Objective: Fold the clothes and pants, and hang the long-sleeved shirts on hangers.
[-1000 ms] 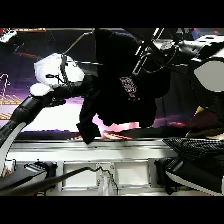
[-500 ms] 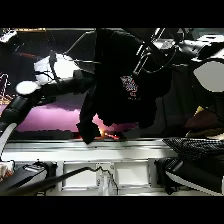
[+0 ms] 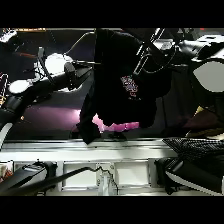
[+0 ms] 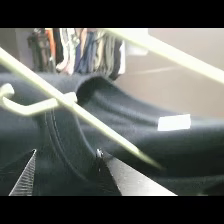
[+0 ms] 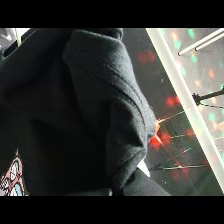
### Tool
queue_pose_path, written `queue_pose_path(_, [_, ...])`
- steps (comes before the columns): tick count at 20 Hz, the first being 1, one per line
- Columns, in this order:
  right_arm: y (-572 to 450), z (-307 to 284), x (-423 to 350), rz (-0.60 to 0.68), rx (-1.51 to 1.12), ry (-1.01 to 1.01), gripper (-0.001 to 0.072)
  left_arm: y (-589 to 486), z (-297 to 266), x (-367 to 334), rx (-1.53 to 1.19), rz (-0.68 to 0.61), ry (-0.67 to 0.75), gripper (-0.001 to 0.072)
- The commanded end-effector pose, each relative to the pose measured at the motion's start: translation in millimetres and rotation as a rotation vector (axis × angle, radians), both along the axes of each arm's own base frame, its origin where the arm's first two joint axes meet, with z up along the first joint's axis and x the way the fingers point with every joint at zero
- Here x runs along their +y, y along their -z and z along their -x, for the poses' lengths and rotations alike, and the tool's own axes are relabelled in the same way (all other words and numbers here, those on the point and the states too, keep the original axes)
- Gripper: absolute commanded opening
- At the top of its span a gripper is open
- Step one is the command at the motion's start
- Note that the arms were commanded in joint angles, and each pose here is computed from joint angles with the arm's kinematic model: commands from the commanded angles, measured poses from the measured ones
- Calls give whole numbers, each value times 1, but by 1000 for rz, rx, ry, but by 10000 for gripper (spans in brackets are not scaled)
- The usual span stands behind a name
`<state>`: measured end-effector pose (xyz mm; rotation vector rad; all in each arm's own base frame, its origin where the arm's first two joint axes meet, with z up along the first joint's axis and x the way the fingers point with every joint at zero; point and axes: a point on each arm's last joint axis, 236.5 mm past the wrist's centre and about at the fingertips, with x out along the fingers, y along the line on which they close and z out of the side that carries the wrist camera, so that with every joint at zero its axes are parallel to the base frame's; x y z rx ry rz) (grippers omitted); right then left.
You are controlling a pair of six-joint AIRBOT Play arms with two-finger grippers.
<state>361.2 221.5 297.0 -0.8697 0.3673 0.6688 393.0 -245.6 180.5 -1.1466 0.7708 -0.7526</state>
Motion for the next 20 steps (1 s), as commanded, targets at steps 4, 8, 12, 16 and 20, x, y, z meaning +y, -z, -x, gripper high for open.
queue_pose_path(4, [-1,1,1,-3,0,-3,19,3,-15,1,54,83,-33,479])
queue_pose_path(8, [-2,0,2,-6,-6,-4,19,3,-9,-8,-13,42,4,480])
queue_pose_path(12, [-3,0,2,-8,-9,-5,19,4,4,-26,-84,-4,65,476])
queue_pose_path(16, [-3,0,2,-10,-8,-5,19,9,11,-38,-99,-23,101,470])
queue_pose_path(20, [-2,1,2,-8,-4,-5,19,34,26,-40,-133,-164,184,269])
